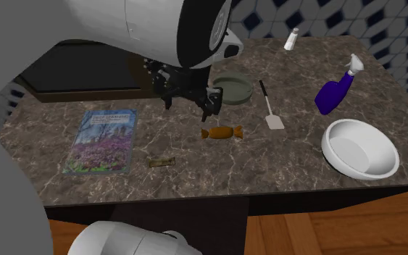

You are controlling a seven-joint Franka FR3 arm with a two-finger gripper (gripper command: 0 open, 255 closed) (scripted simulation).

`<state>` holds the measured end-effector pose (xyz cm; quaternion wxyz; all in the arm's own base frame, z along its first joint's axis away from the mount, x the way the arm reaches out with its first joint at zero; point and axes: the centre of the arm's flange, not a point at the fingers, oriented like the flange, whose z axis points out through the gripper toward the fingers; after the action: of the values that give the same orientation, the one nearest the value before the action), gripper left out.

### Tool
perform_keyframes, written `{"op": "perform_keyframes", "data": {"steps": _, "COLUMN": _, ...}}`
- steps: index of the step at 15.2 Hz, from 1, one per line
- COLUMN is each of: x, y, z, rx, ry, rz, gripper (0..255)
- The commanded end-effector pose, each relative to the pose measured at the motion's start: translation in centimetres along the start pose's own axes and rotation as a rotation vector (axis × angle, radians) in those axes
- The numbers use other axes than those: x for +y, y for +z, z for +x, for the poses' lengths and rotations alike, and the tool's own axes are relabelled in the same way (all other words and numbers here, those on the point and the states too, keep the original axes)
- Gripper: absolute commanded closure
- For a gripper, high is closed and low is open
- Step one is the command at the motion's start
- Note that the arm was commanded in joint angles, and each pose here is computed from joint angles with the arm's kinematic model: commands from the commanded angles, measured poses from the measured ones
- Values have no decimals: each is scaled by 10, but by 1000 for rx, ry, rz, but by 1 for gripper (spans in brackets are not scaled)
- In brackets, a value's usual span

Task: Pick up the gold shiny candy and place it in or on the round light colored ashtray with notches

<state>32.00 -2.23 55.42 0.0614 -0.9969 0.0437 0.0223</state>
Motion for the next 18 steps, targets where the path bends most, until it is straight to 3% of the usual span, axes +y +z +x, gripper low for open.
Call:
{"op": "perform_keyframes", "data": {"steps": 1, "x": 0, "y": 0, "z": 0, "rx": 0, "ry": 0, "rz": 0, "gripper": 0}}
{"op": "perform_keyframes", "data": {"steps": 9, "x": 8, "y": 83, "z": 59, "rx": 30, "ry": 380, "rz": -57, "gripper": 0}}
{"op": "perform_keyframes", "data": {"steps": 18, "x": 48, "y": 173, "z": 119, "rx": 64, "ry": 807, "rz": -121, "gripper": 0}}
